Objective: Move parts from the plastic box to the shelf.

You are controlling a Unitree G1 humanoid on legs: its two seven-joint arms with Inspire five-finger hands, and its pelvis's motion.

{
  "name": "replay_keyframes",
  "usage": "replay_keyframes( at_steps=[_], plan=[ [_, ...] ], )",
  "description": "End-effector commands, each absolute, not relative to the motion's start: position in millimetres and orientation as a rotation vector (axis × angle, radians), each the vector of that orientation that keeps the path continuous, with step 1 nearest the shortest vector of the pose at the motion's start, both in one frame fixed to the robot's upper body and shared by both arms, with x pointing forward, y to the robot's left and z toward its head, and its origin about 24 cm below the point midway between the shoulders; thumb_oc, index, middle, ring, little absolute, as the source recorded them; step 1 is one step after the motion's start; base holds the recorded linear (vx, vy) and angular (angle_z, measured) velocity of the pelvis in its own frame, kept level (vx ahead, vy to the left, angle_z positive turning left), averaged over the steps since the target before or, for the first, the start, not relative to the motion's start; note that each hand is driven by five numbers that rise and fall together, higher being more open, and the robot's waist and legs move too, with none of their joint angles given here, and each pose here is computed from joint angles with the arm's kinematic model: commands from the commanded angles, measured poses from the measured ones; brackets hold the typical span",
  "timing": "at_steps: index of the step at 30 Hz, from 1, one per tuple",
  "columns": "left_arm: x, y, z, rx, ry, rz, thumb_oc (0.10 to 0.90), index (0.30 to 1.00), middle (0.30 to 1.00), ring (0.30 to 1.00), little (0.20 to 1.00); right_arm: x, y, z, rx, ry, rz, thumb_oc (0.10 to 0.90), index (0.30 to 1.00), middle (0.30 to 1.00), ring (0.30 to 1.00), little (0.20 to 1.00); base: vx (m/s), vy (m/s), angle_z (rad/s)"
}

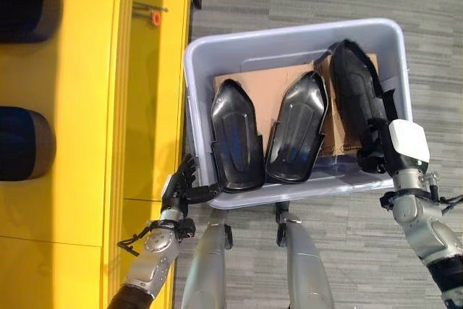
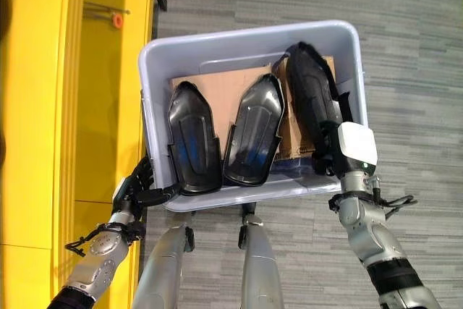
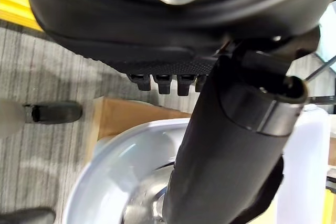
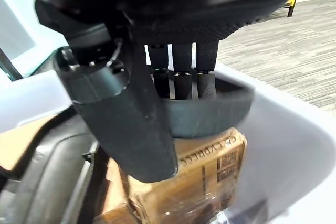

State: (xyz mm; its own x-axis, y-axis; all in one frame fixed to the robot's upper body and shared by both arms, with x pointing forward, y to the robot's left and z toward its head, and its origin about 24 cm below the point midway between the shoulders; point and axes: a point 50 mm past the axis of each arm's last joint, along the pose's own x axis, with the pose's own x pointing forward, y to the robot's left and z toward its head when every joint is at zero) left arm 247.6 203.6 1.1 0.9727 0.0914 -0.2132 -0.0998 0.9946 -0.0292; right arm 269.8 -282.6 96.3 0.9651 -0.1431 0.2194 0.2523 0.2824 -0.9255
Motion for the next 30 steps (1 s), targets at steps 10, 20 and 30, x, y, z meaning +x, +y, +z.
replay_keyframes(
  at_steps=[10,20,30],
  plan=[
    [234,216,5,0.010,0.182,0.090,0.900,1.000,1.000,1.000,1.000,256,-275,170,-1.305,-0.467,-0.354,0.400,0.300,0.300,0.300,0.300,0.06,-0.004,-0.04],
    [224,217,-8,0.013,0.245,0.082,0.900,1.000,1.000,1.000,1.000,250,-262,204,-1.263,-0.639,-0.368,0.400,0.300,0.300,0.300,0.300,0.04,0.011,0.01],
    [212,219,-18,0.009,0.290,0.090,0.900,1.000,1.000,1.000,1.000,255,-248,207,-1.189,-0.672,-0.326,0.400,0.300,0.300,0.300,0.300,0.05,-0.005,0.00]
  ],
)
